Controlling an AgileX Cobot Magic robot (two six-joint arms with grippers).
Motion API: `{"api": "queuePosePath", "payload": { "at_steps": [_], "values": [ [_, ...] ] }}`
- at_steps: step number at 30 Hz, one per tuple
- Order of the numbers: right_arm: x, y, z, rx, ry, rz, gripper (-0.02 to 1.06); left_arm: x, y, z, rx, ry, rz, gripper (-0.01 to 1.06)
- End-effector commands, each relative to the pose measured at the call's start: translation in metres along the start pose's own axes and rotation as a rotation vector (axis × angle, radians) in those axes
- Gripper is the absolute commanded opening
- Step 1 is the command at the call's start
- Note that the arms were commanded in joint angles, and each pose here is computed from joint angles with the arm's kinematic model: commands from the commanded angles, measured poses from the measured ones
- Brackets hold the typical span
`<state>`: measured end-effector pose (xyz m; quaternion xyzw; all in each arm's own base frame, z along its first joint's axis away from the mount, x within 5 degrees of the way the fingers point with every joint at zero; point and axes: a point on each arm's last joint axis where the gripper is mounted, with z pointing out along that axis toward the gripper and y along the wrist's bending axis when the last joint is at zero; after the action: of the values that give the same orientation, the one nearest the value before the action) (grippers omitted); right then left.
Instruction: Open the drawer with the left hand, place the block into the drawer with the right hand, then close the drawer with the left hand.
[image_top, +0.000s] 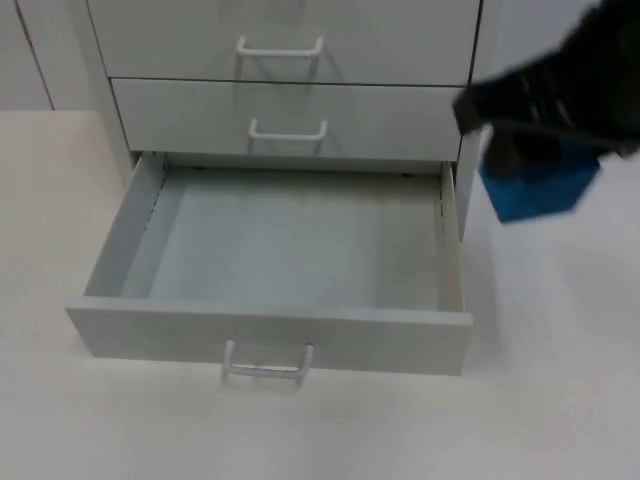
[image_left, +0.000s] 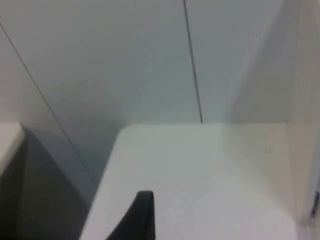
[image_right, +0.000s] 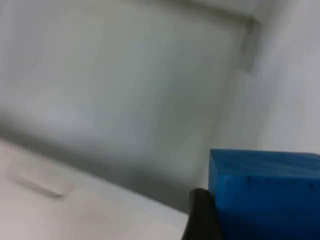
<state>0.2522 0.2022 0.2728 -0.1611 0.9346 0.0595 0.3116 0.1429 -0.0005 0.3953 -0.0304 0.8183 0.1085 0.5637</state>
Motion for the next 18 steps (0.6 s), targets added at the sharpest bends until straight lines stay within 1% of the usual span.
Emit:
{"api": "queuePosePath", "payload": {
  "at_steps": [1,2,3,5,6,7,9,10,12,13,14,15,16,18],
  "values": [
    [-0.008,0.008,-0.011,-0.046,-0.018,-0.069,0.0,-0.002,0.002,-0.003,-0.004,-0.037,0.019,1.05],
    [-0.015,0.012,-0.015,-0.081,-0.047,-0.108,0.0,-0.003,0.002,-0.003,-0.004,-0.041,0.02,1.05],
    [-0.021,0.016,-0.016,-0.11,-0.062,-0.127,0.0,-0.003,0.002,-0.003,-0.002,-0.04,0.01,1.05],
    [-0.032,0.023,-0.011,-0.123,-0.07,-0.219,0.0,-0.002,0.001,-0.003,0.006,-0.034,-0.029,1.05],
    [-0.037,0.028,-0.005,-0.128,-0.062,-0.273,0.0,-0.001,0.0,-0.003,0.013,-0.026,-0.046,1.05],
    [-0.037,0.028,-0.005,-0.128,-0.062,-0.273,0.0,-0.001,0.0,-0.003,0.013,-0.026,-0.046,1.05],
    [-0.048,0.039,0.009,-0.161,-0.05,-0.361,0.0,-0.001,0.0,-0.002,0.009,-0.016,-0.045,1.05],
    [-0.056,0.048,0.021,-0.188,-0.035,-0.41,0.0,-0.001,0.0,-0.002,0.009,-0.016,-0.045,1.05],
    [-0.063,0.057,0.035,-0.218,-0.009,-0.442,0.0,-0.001,0.0,-0.002,0.006,-0.018,-0.042,1.05],
    [-0.063,0.057,0.035,-0.218,-0.009,-0.442,0.0,-0.001,0.0,-0.002,0.006,-0.018,-0.042,1.05],
    [-0.065,0.062,0.043,-0.242,0.007,-0.452,0.0,-0.001,0.0,-0.002,0.006,-0.018,-0.04,1.05],
    [-0.067,0.068,0.052,-0.274,0.016,-0.44,0.0,-0.001,0.0,-0.002,0.006,-0.018,-0.038,1.05],
    [-0.068,0.072,0.062,-0.287,0.014,-0.45,0.0,-0.001,0.0,-0.002,0.005,-0.016,-0.038,1.05],
    [-0.064,0.081,0.079,-0.293,0.024,-0.491,0.0,0.0,0.001,-0.001,-0.003,-0.007,-0.035,1.05]
  ]
}}
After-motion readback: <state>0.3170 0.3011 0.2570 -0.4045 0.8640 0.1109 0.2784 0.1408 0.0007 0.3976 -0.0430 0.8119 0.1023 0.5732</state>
